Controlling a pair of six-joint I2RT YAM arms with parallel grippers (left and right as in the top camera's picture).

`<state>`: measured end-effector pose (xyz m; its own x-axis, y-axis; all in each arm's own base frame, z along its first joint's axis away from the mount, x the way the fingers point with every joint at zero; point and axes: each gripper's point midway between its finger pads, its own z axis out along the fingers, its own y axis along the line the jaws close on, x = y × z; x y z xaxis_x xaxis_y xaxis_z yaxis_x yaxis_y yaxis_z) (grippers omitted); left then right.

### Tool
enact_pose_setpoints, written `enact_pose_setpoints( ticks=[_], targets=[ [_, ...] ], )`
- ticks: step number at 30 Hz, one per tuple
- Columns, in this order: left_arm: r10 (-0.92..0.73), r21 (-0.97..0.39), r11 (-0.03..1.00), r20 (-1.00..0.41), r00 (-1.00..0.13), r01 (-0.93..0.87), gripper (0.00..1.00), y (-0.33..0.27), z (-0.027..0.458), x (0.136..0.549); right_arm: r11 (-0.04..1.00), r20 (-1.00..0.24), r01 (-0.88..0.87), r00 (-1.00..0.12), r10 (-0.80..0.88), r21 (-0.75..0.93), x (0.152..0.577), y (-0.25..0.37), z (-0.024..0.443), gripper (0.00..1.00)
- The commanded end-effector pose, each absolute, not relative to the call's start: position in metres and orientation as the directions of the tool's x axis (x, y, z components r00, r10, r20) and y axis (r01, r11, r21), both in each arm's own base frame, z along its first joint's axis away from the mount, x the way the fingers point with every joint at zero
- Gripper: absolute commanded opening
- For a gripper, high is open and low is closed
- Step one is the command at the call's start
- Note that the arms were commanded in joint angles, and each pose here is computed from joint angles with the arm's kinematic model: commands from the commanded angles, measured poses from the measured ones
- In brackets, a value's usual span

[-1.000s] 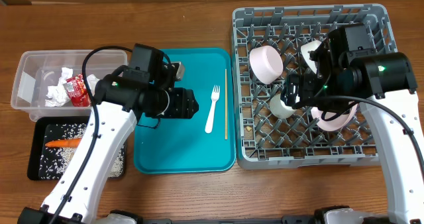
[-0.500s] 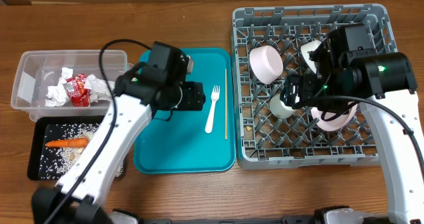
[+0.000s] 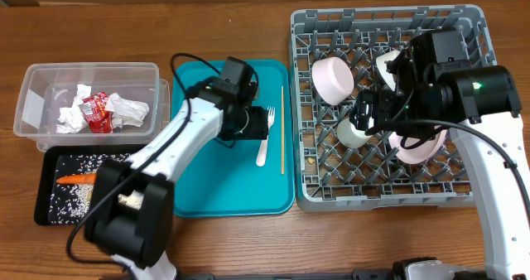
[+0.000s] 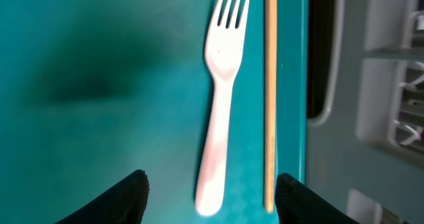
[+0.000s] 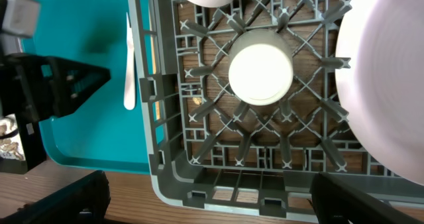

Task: Sort waste into correct bins and load items into the dishwasher
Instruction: 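Move the left gripper down to the white fork on the tray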

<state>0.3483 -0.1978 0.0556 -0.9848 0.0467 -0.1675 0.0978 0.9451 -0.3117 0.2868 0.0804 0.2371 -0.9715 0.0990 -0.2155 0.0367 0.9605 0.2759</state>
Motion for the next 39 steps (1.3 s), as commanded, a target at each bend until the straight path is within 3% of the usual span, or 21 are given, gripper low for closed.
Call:
enact_pose_setpoints(
  ticks=[1, 15, 22, 24, 29, 30, 33, 37, 39],
  targets=[
    [0.051, -0.294, 0.952, -0.136, -0.989, 0.089, 0.62, -0.203, 0.033, 0.346, 0.958, -0.247, 0.03, -0.963, 0.104, 0.286, 0.291, 0.08, 0.247, 1.0],
    [0.069, -0.236, 0.966, -0.156, -0.985, 0.105, 0.6, -0.207, 0.003, 0.356, 0.958, -0.248, 0.03, -0.963, 0.104, 0.287, 0.291, 0.08, 0.247, 1.0],
    [0.07, -0.248, 0.963, -0.154, -0.986, 0.107, 0.86, -0.209, 0.004, 0.355, 0.958, -0.247, 0.03, -0.963, 0.104, 0.287, 0.291, 0.08, 0.247, 1.0],
    [0.07, -0.248, 0.963, -0.155, -0.985, 0.107, 1.0, -0.209, 0.004, 0.356, 0.958, -0.247, 0.03, -0.963, 0.104, 0.286, 0.291, 0.08, 0.247, 1.0],
    [0.07, -0.248, 0.963, -0.156, -0.985, 0.108, 1.0, -0.209, 0.004, 0.356, 0.958, -0.247, 0.03, -0.963, 0.104, 0.286, 0.291, 0.08, 0.247, 1.0],
    [0.07, -0.248, 0.963, -0.156, -0.985, 0.108, 0.99, -0.209, 0.004, 0.356, 0.958, -0.247, 0.03, -0.963, 0.104, 0.287, 0.291, 0.08, 0.247, 1.0],
    [0.07, -0.246, 0.963, -0.155, -0.985, 0.107, 0.73, -0.209, 0.004, 0.356, 0.958, -0.247, 0.03, -0.963, 0.104, 0.286, 0.291, 0.08, 0.247, 1.0],
    [0.065, -0.216, 0.971, -0.164, -0.984, 0.101, 0.5, -0.204, 0.002, 0.357, 0.958, -0.247, 0.03, -0.963, 0.104, 0.287, 0.291, 0.08, 0.247, 1.0],
    [0.038, -0.188, 0.98, -0.169, -0.985, 0.07, 0.47, -0.199, 0.0, 0.359, 0.958, -0.247, 0.03, -0.963, 0.104, 0.286, 0.291, 0.08, 0.247, 1.0]
  ],
)
